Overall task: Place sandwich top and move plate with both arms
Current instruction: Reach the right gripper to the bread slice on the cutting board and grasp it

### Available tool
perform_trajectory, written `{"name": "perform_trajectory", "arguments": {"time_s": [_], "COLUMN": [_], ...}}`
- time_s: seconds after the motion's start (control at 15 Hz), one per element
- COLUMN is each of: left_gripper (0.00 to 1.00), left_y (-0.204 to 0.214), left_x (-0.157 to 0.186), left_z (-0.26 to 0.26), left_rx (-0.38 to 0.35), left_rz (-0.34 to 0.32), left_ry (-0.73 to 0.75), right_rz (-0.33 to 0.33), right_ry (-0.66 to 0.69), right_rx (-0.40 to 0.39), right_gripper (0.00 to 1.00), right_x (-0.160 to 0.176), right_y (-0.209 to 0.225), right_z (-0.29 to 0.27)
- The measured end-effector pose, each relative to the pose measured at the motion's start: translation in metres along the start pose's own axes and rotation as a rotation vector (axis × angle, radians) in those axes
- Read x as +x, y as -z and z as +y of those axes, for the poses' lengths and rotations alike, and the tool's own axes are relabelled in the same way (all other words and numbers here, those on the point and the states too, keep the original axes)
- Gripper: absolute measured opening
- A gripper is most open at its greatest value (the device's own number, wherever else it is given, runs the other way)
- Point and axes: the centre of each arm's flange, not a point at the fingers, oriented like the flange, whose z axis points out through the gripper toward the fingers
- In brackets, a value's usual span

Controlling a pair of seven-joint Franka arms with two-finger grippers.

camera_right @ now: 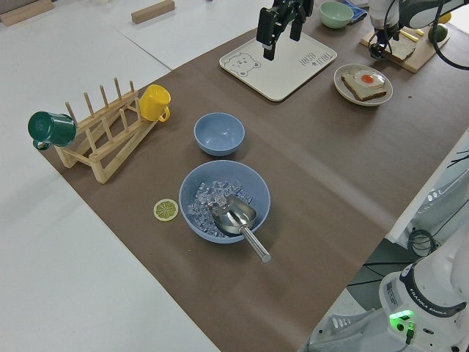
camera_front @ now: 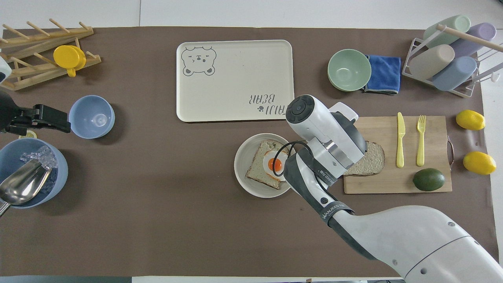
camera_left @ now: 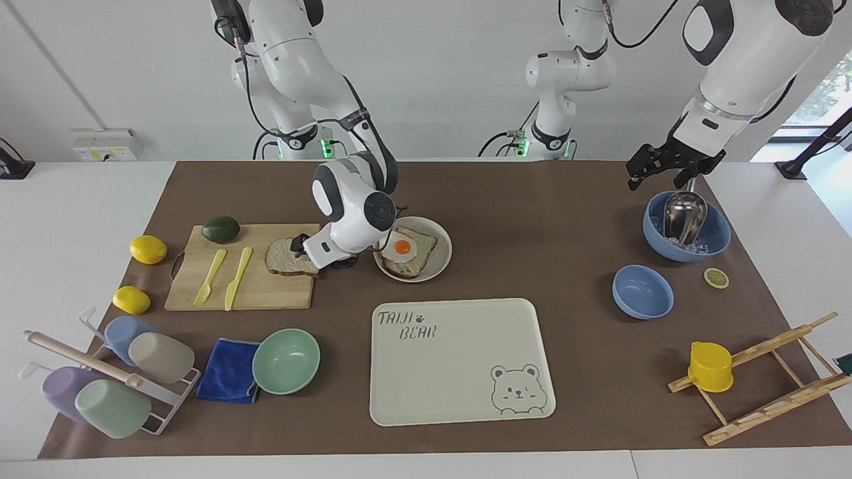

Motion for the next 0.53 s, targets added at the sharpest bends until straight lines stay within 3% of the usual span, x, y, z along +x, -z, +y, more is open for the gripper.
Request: {"name": "perform_trajectory", "arguments": {"time_s": [0.2,0.4,0.53], "left_gripper": [1.0,1.0,1.0], "left_y": [0.0,0.0,0.0001], "left_x": [0.0,0.0,0.0001], "left_z": [-0.0001,-0.0001,-0.0001], "left_rx": [0.0,0.0,0.0], "left_rz": [0.0,0.0,0.001], "left_ry": [0.0,0.0,0.0], "right_rz": [0.0,-0.006,-0.009], "right_ry": [0.0,0.003,0.005], "right_rx": [-0.001,-0.005,-0.007], "right_gripper": [0.83,0.5,0.44], "right_x": [-0.0017,-0.0039,-0.0061], "right_y": [0.0001,-0.0029,-0.0043], "right_z": [0.0013,0.0011,0.0011]}}
